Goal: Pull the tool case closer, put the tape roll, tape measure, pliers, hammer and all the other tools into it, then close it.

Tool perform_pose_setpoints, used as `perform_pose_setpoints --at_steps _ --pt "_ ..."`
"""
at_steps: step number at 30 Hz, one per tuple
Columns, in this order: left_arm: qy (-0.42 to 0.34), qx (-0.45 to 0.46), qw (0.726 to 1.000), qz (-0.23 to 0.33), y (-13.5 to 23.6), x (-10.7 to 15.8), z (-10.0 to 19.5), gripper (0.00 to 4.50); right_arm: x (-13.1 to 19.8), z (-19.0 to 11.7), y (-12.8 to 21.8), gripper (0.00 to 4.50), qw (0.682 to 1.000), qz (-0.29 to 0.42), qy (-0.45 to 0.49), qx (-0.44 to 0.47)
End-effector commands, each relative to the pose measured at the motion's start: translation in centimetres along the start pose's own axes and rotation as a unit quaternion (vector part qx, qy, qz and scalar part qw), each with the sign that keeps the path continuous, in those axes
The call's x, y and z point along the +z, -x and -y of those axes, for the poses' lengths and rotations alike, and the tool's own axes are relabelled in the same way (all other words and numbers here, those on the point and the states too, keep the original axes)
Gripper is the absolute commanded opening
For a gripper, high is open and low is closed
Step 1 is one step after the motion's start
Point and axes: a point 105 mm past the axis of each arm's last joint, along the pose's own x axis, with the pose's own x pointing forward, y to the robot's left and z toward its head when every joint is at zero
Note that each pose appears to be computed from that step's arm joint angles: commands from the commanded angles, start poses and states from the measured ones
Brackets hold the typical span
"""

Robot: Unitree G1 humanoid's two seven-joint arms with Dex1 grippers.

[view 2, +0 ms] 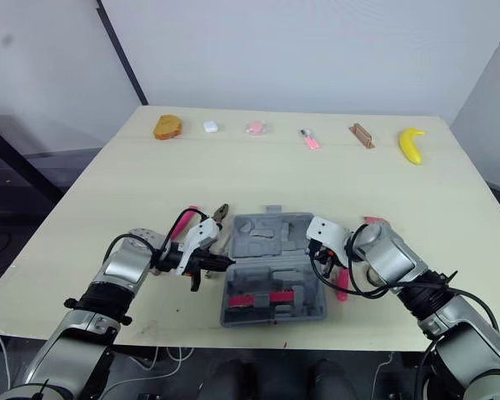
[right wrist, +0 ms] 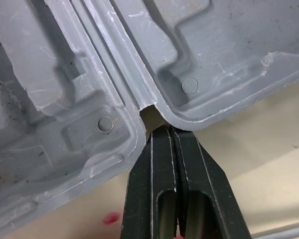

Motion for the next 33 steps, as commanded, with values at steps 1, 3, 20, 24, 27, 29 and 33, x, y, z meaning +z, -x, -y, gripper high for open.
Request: perform_pose_setpoints --at_steps 1,3,20,24,27,29,33 --pt "-0.017 -0.01 1.0 0.018 -0.4 1.0 1.0 0.0 1.5 -0.9 0.4 0.03 0.999 0.029 0.018 0.014" --pt "-0.016 -0.012 1.0 0.021 -0.6 1.0 1.3 0.0 1.1 -0.8 0.6 0.03 1.0 0.027 0.014 0.009" --pt "-0.022 -0.031 0.999 0.035 -2.3 1.8 2.8 0.0 -1.5 -1.6 2.0 0.03 1.0 0.013 -0.019 0.001" --pt "-0.025 -0.043 0.998 0.035 -2.7 1.8 3.4 0.0 -2.0 -1.4 2.4 0.03 1.0 0.011 -0.026 -0.01" --pt "-0.027 -0.046 0.998 0.036 -3.1 2.0 3.6 0.0 -2.2 -1.1 2.7 0.03 0.999 0.009 -0.03 -0.017" --pt "-0.028 -0.046 0.998 0.038 -3.3 2.2 3.6 0.0 -2.3 -0.9 2.8 0.03 0.999 0.009 -0.033 -0.023" --pt "-0.031 -0.044 0.998 0.036 -3.3 2.2 3.3 0.0 -2.5 -0.9 3.0 0.03 0.999 0.007 -0.037 -0.022"
